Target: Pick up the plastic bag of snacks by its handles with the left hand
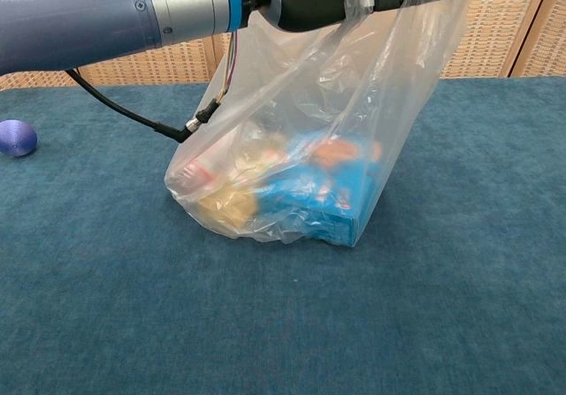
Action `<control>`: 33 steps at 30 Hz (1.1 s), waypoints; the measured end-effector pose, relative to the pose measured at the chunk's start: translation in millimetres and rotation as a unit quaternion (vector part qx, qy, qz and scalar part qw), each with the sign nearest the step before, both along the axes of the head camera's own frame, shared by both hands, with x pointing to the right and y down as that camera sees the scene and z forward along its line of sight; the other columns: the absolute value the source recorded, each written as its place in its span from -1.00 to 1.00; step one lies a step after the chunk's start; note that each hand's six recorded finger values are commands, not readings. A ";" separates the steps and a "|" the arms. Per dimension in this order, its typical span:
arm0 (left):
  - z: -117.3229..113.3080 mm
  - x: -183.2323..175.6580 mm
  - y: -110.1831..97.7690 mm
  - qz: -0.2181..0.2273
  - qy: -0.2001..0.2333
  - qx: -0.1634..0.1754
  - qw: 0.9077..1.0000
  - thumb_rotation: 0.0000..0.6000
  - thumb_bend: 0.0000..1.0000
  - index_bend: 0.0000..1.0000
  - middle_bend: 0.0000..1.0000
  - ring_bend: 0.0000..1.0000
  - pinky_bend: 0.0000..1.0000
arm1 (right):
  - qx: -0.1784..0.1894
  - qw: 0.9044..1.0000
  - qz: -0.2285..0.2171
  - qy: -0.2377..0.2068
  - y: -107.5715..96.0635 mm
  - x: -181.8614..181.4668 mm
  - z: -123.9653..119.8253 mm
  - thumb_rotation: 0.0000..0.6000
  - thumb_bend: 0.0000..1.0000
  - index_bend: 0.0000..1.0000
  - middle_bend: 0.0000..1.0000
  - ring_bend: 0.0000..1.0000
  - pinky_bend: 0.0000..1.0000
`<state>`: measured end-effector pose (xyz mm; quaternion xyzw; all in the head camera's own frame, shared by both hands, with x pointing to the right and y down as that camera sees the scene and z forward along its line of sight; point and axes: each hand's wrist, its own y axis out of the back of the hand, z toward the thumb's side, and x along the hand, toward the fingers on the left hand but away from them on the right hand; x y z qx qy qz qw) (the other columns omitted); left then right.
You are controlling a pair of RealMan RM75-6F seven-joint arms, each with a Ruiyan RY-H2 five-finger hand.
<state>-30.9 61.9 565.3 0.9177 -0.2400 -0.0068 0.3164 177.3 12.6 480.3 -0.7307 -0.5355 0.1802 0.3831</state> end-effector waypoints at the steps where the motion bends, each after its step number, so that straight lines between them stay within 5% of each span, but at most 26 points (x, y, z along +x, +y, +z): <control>1: 0.1 0.7 -0.4 -0.001 -0.001 0.001 1.000 0.03 -0.40 -0.49 -0.76 -0.76 -0.67 | 0.000 1.000 -0.001 -0.001 0.3 -0.3 -0.2 1.00 -0.70 -0.99 -1.00 -1.00 -0.81; 33: -1.7 8.9 2.7 0.001 0.000 -0.010 1.000 0.01 -0.40 -0.48 -0.75 -0.71 -0.68 | 0.010 0.999 -0.039 0.006 4.9 -33.0 -20.9 1.00 -0.70 -0.99 -1.00 -1.00 -0.81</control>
